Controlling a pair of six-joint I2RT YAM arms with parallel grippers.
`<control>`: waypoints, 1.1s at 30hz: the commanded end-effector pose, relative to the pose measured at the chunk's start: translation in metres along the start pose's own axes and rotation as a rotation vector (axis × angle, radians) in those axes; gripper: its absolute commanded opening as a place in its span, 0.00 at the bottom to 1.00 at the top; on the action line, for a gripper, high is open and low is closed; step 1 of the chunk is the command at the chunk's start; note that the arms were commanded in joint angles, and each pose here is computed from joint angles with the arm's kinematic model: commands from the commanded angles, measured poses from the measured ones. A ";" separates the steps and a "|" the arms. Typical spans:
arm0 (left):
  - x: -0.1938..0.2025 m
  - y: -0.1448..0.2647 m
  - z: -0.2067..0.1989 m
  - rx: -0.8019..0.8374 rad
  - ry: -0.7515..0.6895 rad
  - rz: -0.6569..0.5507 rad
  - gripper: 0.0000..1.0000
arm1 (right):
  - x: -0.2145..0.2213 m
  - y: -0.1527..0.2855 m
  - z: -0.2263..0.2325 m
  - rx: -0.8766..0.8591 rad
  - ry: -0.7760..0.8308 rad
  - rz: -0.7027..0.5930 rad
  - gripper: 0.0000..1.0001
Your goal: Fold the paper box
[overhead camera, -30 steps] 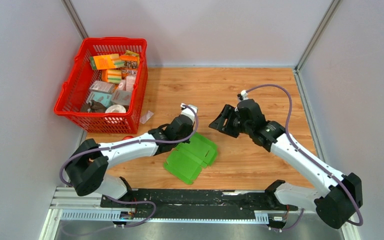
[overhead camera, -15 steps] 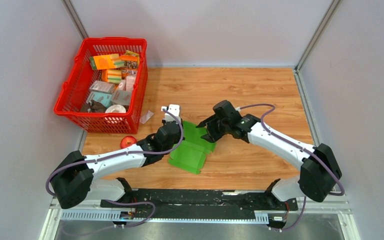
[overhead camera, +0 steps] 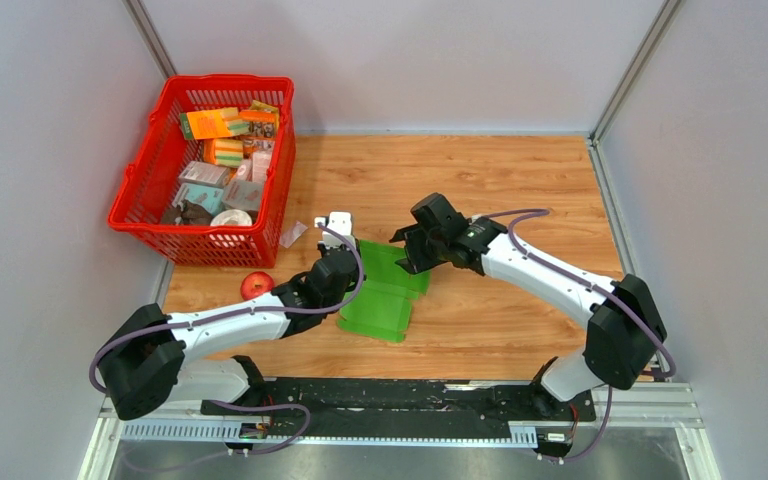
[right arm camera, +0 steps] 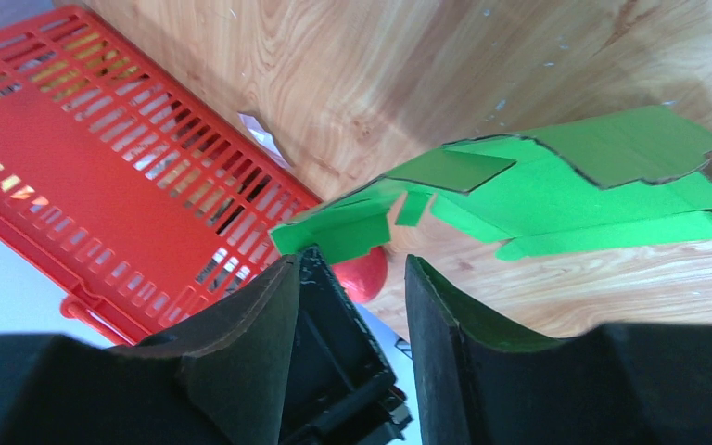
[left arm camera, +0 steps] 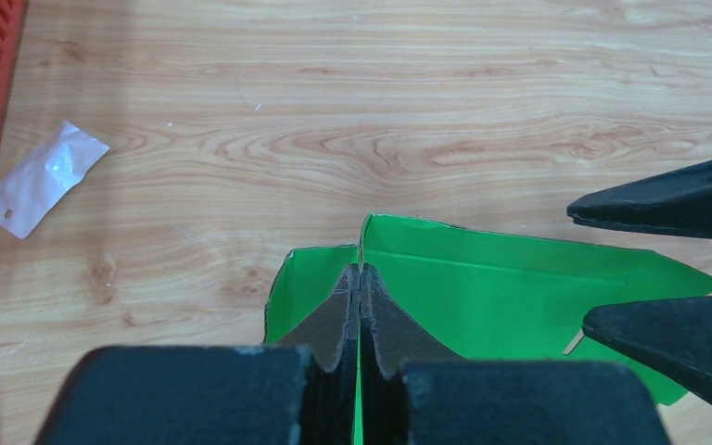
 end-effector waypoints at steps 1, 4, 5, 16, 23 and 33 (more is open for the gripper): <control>-0.014 0.003 -0.003 -0.002 0.065 -0.076 0.00 | -0.001 -0.005 0.014 0.002 -0.071 -0.052 0.48; -0.016 0.006 -0.002 -0.005 0.056 -0.091 0.00 | -0.001 -0.008 0.019 0.008 -0.084 -0.069 0.47; -0.017 0.007 -0.002 -0.003 0.053 -0.096 0.00 | -0.002 -0.010 0.018 0.020 -0.084 -0.077 0.47; -0.018 0.010 -0.004 0.017 0.033 -0.110 0.00 | 0.002 -0.020 0.027 0.012 -0.095 -0.079 0.43; -0.016 0.010 -0.001 0.011 0.027 -0.112 0.00 | 0.003 -0.023 0.024 0.004 -0.101 -0.067 0.26; -0.011 0.011 -0.001 0.033 0.011 -0.099 0.01 | 0.004 -0.035 0.019 0.002 -0.111 -0.039 0.00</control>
Point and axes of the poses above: each gripper's point midway between its finger pads, its own y axis back along the fingers, its own z axis along the line the jaws close on, x = y × z, the point moved 6 cm from there along y, back along the fingers, and after that the axes turned 3 degrees about y, right-handed, at the moved point
